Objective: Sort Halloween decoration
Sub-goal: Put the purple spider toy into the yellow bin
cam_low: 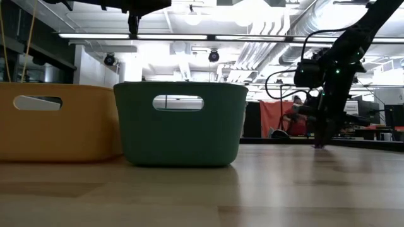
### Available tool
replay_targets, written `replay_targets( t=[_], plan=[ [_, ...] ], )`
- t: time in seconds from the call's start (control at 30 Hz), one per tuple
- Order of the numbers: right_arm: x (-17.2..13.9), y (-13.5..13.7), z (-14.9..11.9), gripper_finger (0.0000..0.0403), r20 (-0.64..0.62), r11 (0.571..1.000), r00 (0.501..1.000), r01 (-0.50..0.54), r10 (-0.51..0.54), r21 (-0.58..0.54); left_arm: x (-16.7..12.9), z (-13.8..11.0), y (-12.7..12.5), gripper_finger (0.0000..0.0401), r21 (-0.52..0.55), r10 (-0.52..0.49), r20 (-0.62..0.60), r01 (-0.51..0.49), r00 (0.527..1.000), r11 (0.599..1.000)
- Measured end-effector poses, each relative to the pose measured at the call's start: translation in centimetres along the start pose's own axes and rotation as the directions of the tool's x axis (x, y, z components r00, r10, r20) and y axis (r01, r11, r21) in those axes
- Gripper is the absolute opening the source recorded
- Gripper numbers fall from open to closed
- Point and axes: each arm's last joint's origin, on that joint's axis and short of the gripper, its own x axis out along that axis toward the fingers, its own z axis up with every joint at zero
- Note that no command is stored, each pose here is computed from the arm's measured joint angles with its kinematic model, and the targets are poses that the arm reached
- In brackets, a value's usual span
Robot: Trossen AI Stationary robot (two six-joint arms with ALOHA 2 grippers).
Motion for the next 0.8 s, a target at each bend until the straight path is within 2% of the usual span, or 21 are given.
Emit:
replay_targets(
  t=[0.1, 0.27, 0.43, 0.57, 0.6, 0.67, 0.8],
  plan=[
    [0.0, 0.1, 0.1, 0.0008, 0.012, 0.999, 1.0, -0.004, 0.005, -0.037, 0.0, 0.0, 0.0, 0.0, 0.0, 0.0, 0.0, 0.0, 1.0, 1.0],
    [-1.2, 0.9, 0.1, 0.0002, 0.043, 0.992, 0.998, -0.032, 0.038, -0.124, -0.2, 0.2, 0.0, 0.0, 0.004, -0.001, 0.015, 0.001, 1.0, 1.0],
    [-4.7, 2.8, 1.0, 0.0, 0.187, 0.964, 0.967, -0.124, 0.17, -0.235, -0.6, 0.7, 0.4, 0.0, 0.033, 0.015, 0.038, -0.017, 0.999, 0.999],
    [-8.9, 4.6, 1.8, 0.0, 0.305, 0.91, 0.894, -0.214, 0.329, -0.356, -1.0, 1.2, 0.8, 0.0, 0.033, 0.035, 0.064, -0.037, 0.997, 0.999],
    [-10.0, 5.1, 1.9, 0.0, 0.328, 0.885, 0.867, -0.23, 0.376, -0.405, -1.0, 1.3, 0.9, 0.0, 0.033, 0.039, 0.067, -0.042, 0.997, 0.999],
    [-12.3, 6.2, 2.1, 0.0, 0.365, 0.808, 0.786, -0.271, 0.5, -0.524, -1.1, 1.4, 1.1, 0.0, 0.033, 0.048, 0.073, -0.05, 0.996, 0.998],
    [-16.2, 8.2, 1.5, 0.0, 0.332, 0.579, 0.583, -0.307, 0.742, -0.755, -1.2, 1.5, 1.2, 0.0, 0.033, 0.054, 0.076, -0.056, 0.996, 0.998]
  ],
)
